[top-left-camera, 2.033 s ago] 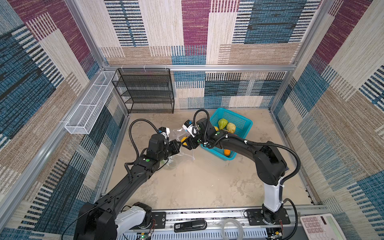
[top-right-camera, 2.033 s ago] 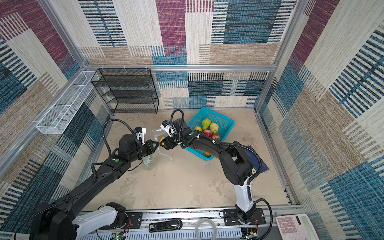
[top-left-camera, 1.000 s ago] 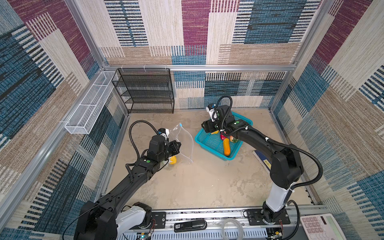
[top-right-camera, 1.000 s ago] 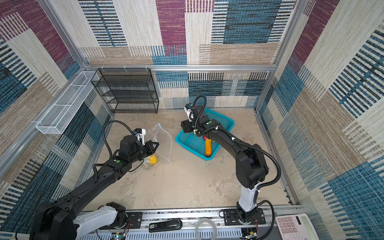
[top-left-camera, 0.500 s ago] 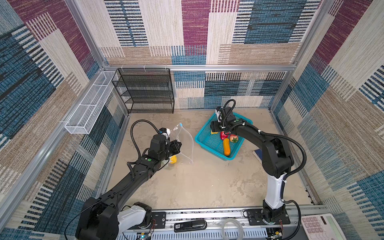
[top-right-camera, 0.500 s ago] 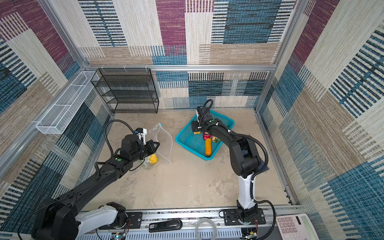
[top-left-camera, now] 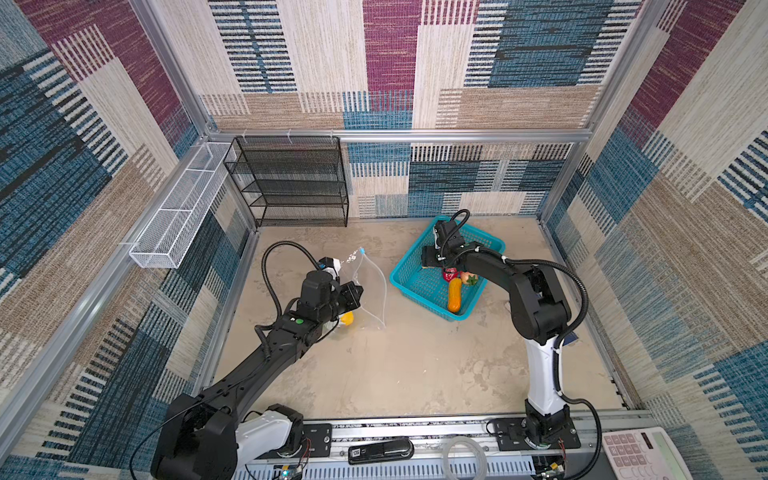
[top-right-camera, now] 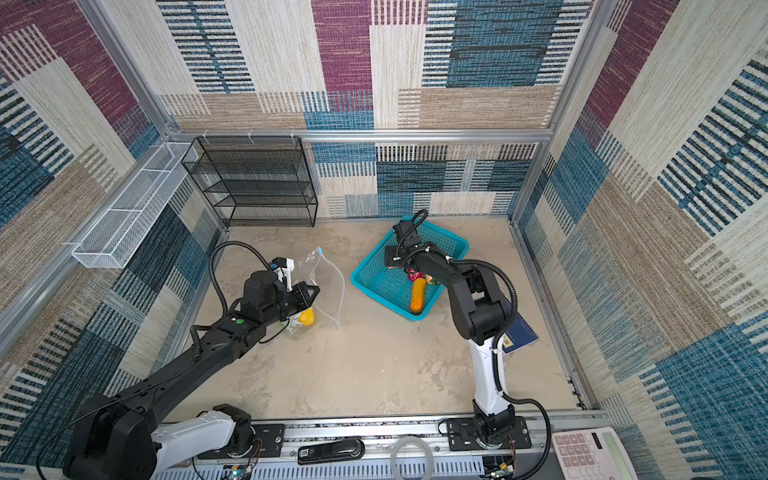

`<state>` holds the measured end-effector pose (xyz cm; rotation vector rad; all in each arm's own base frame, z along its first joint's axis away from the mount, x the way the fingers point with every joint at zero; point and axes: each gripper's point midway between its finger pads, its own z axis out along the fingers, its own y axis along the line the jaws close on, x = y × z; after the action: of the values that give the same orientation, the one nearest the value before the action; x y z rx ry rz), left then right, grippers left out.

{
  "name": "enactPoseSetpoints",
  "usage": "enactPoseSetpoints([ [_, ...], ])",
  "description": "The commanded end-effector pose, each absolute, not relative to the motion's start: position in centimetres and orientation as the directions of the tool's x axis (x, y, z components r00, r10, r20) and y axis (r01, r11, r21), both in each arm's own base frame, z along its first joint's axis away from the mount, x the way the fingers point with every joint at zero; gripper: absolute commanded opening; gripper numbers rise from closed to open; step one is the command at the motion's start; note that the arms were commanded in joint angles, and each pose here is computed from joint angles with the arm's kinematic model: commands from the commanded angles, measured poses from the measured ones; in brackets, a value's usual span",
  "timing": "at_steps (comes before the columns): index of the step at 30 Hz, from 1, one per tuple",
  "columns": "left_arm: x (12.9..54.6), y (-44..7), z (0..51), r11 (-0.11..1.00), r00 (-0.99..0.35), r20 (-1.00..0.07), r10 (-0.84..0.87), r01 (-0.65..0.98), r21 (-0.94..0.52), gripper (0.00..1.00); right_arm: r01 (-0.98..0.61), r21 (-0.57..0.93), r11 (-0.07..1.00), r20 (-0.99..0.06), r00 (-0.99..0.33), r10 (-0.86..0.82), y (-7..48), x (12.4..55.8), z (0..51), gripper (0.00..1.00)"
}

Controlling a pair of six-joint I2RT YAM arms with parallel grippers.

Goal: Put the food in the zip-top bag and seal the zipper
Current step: 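Grasp the second yellow fruit in the basket with the right gripper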

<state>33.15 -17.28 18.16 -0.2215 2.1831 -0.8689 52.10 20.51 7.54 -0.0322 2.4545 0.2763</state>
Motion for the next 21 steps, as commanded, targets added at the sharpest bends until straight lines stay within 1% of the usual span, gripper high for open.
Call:
enactPoseSetpoints([
  [1,33.4,-17.2,18.7,0.75,-0.673,-0.612,-0.416,0.127,-0.649,0.0,-0.063,0.202,0.977,-0.644,-0.761,0.084,20.5,53.0,7.5,0.76],
  [15,33.0,-16.7,18.9,0.759,-0.662,-0.621,-0.418,0.121,-0.64,0.0,-0.051,0.188,0.981,-0.627,-0.775,0.08,20.5,53.3,5.3,0.75],
  [17,33.0,-16.7,19.0,0.759,-0.662,-0.623,-0.418,0.122,-0.639,0.0,-0.055,0.19,0.98,-0.643,-0.762,0.082,20.7,54.1,5.9,0.75],
  [21,33.0,-16.7,19.1,0.761,-0.661,-0.624,-0.417,0.122,-0.637,0.0,-0.057,0.183,0.981,-0.646,-0.759,0.077,20.9,54.8,5.5,0.75],
])
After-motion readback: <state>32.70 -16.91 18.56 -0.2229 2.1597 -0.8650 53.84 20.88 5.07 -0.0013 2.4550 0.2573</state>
